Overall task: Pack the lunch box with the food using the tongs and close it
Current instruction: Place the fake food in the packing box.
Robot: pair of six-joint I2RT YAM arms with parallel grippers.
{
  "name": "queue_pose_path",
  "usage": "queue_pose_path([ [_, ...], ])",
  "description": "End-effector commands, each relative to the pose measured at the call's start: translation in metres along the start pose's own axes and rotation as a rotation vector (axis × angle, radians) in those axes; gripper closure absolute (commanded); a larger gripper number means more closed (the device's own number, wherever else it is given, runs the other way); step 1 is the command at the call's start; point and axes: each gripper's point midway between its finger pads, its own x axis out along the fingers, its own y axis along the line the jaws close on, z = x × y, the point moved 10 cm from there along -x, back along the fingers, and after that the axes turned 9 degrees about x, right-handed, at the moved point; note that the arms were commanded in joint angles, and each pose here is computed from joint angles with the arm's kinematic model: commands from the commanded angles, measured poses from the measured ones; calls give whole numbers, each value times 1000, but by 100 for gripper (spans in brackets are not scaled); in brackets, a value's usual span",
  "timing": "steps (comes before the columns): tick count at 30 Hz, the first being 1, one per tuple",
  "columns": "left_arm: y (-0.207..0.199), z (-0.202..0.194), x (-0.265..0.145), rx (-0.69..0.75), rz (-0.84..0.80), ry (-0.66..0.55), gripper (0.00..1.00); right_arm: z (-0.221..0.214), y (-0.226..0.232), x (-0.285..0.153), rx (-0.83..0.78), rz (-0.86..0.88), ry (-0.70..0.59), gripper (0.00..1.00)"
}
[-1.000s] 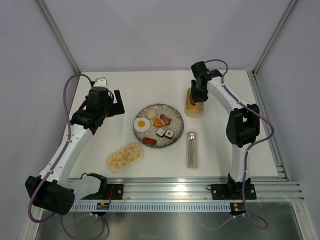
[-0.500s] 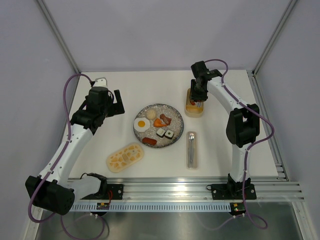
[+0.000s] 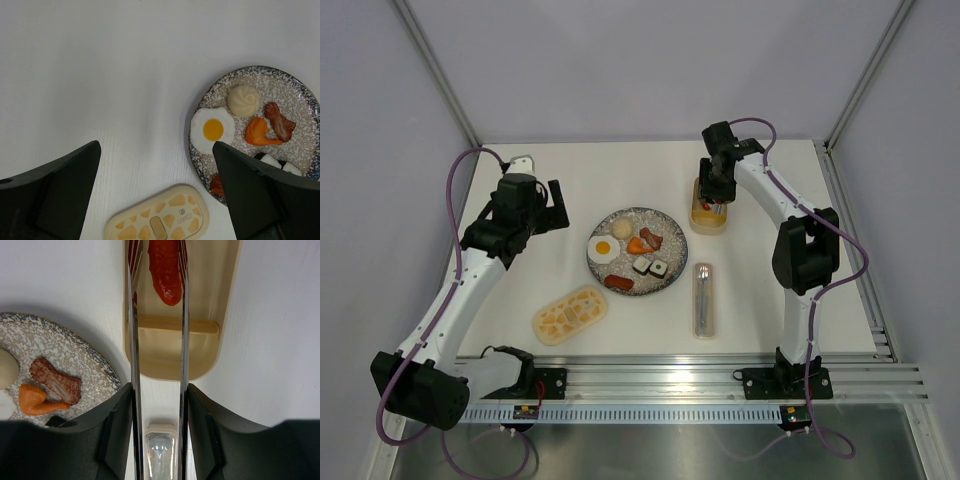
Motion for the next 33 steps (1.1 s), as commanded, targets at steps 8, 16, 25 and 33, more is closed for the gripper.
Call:
queue_pose_path([
  [8, 3, 7, -7, 3, 14, -38, 1, 22, -1, -58, -12, 31, -148, 44],
  [16, 6, 9, -13, -23, 42, -46, 1, 23, 0, -100, -23, 80, -206, 44],
  [25, 8, 18, -31, -82, 37, -99, 1, -28, 26, -142, -133, 147, -216, 45],
  [33, 10, 28, -46, -127, 33, -153, 1, -96, 48, -153, -242, 229, -123, 46],
])
